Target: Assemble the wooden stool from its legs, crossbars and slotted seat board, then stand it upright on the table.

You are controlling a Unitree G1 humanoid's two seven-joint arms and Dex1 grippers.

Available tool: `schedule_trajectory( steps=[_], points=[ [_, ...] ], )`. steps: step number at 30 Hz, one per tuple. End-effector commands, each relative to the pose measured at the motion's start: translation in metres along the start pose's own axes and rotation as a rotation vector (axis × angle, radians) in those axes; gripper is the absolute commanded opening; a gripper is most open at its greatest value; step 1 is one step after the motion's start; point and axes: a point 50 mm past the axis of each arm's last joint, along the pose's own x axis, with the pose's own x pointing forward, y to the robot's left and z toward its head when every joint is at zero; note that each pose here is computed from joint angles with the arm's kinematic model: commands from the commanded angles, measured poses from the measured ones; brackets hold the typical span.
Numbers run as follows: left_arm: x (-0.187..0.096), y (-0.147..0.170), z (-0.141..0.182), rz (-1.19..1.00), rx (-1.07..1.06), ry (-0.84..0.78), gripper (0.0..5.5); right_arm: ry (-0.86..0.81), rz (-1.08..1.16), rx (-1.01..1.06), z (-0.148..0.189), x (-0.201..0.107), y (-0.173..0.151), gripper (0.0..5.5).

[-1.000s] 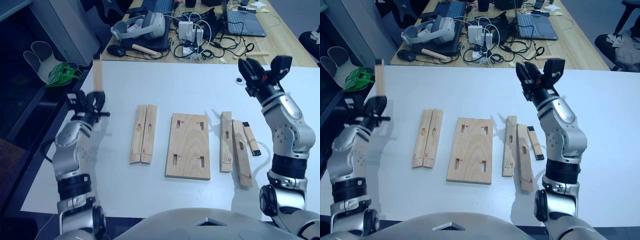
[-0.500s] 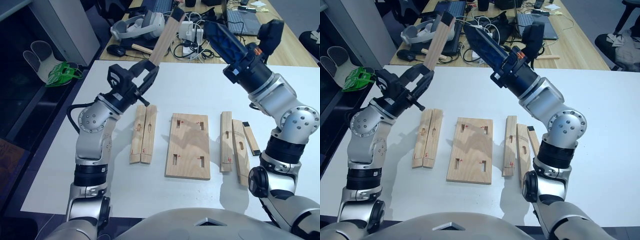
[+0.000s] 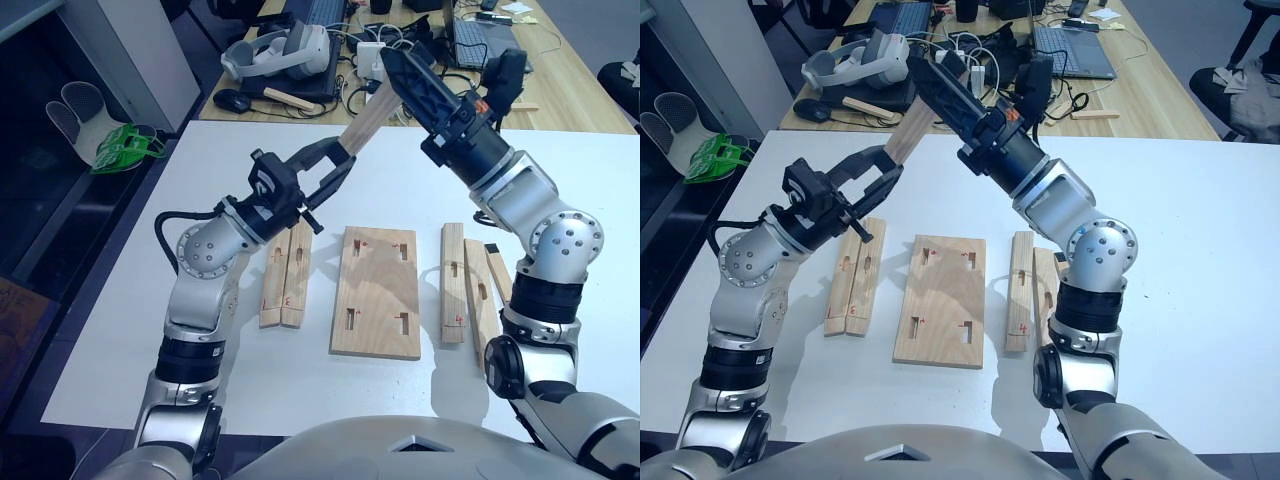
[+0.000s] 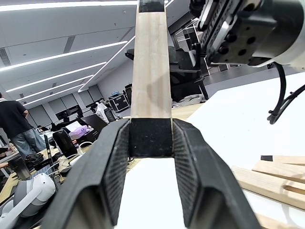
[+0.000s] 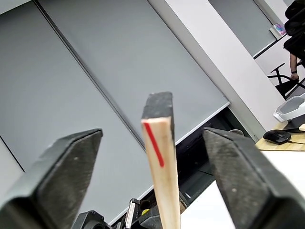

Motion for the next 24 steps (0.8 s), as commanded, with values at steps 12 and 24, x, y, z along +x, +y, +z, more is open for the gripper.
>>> schedule_trajectory(
  steps=[12, 24],
  points=[
    [0.0001, -0.0012, -0.0015, -0.027, 0.043, -0.002, 1.28, -0.008, -0.024, 0.013, 0.0006, -0.0031, -0.004, 0.88],
    [0.0069, 0.0071, -0.0037, 0.09, 0.11, -0.009, 2.3, -0.079, -0.079, -0.006, 0.0065, -0.0013, -0.0083, 0.41]
  ],
)
